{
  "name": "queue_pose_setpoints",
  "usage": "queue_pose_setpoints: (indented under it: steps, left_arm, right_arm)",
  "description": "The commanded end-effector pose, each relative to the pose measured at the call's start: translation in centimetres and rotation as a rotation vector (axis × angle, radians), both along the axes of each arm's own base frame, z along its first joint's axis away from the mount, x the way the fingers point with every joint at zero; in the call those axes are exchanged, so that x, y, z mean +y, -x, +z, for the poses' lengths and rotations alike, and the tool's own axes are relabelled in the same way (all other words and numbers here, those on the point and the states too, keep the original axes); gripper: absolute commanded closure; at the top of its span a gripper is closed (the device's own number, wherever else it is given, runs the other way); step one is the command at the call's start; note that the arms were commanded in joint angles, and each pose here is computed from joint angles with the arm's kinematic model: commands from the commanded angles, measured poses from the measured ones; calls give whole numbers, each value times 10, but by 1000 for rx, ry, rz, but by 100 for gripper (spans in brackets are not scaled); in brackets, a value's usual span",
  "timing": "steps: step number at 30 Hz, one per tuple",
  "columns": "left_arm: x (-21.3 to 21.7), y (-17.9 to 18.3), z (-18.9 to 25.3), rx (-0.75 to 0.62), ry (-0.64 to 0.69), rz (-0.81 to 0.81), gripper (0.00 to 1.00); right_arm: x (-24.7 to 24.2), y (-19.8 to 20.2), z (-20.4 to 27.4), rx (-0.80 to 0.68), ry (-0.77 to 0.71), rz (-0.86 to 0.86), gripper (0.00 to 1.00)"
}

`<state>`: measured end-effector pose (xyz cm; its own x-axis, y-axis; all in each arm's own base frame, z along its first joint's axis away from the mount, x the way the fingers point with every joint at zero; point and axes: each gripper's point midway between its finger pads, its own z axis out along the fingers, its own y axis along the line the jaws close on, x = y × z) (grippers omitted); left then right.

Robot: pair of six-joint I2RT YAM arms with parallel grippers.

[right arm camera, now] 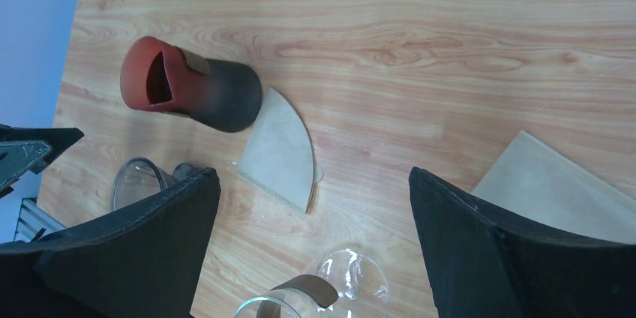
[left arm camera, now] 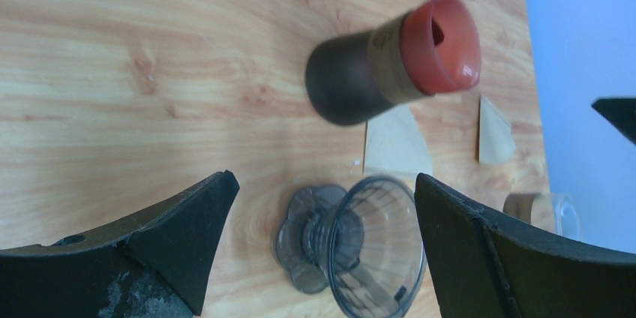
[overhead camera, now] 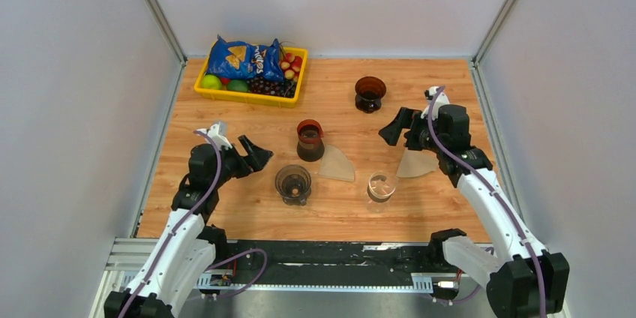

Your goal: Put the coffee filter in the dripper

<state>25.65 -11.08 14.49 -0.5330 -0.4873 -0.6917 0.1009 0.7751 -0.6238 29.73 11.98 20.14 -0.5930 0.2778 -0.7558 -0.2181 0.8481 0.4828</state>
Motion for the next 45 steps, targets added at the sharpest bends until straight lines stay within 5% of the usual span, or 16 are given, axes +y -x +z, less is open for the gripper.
queue_pose_setpoints:
  steps: [1,13,21,27,35,39,45]
  left_arm:
    - [-17,27,-23,104,43,-125,0]
    - [-37,45,-43,159,62,-208,0]
    - [-49,45,-61,228,-27,-247,11]
    - [-58,40,-65,252,-66,-256,32]
    - [-57,38,-63,272,-128,-246,87]
    - [-51,38,-53,259,-163,-237,98]
    - [-43,42,-20,183,-176,-221,100]
  right_arm:
    - [8,-13,15,-32,-10,-14,0]
    - [7,-9,0,-8,-7,-23,0]
    - [2,-6,-9,0,9,-43,0]
    - [-1,-4,-11,-7,24,-48,0]
    - [-3,-2,-11,-18,35,-52,0]
    - [-5,-2,-11,-21,37,-58,0]
    - [-12,-3,-10,-33,52,-100,0]
